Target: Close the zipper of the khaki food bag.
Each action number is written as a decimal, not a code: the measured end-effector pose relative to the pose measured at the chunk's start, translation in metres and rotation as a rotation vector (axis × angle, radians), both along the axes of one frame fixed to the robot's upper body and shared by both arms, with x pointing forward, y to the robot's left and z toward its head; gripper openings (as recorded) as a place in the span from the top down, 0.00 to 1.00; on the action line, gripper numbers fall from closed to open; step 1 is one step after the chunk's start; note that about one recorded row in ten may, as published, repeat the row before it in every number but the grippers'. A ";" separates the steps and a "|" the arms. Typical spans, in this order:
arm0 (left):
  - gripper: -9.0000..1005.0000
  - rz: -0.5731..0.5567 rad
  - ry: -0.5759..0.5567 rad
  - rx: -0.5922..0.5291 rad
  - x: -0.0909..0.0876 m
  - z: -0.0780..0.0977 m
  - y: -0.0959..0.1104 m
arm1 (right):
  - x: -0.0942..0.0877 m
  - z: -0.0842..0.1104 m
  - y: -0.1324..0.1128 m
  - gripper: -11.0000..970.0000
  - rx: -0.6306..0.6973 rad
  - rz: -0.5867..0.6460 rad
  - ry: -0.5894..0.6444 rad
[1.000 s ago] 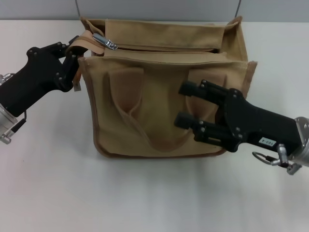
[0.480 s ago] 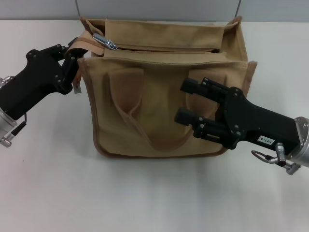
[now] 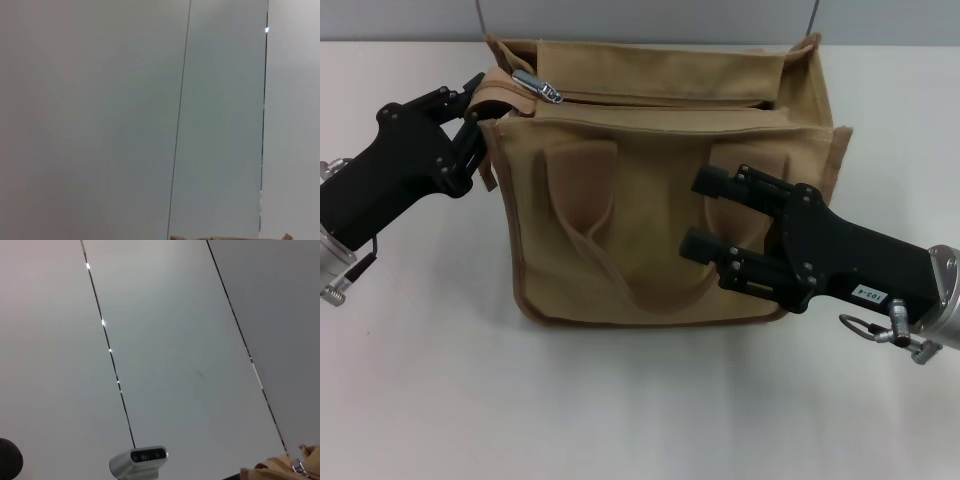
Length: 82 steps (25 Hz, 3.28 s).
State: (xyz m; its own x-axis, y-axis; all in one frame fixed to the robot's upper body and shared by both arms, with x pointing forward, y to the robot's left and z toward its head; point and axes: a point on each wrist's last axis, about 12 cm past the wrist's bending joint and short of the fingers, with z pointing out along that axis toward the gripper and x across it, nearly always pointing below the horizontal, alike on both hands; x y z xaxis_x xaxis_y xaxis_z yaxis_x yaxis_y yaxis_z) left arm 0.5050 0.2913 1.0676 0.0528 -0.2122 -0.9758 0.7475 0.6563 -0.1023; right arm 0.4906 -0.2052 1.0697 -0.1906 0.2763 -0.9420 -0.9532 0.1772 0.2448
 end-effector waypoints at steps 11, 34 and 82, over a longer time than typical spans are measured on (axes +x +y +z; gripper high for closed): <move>0.89 0.014 -0.026 0.000 -0.003 0.001 0.003 | -0.001 0.000 0.000 0.23 0.005 -0.017 -0.033; 0.96 -0.160 -0.120 -0.115 0.014 0.033 -0.017 | 0.030 0.020 0.012 0.23 -0.008 -0.288 -0.460; 0.93 -0.211 -0.104 -0.091 0.044 0.043 -0.048 | 0.074 0.027 0.075 0.28 -0.321 -0.431 -0.864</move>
State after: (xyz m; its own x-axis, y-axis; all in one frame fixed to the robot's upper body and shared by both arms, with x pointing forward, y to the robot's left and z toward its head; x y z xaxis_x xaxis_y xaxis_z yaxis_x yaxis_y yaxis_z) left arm 0.5489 0.2434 1.1106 0.0968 -0.3161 -0.9438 0.8764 0.4766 -0.0697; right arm 0.5643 -0.1298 1.0966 0.6464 -0.1292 -0.7520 -0.6210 0.4835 -0.6169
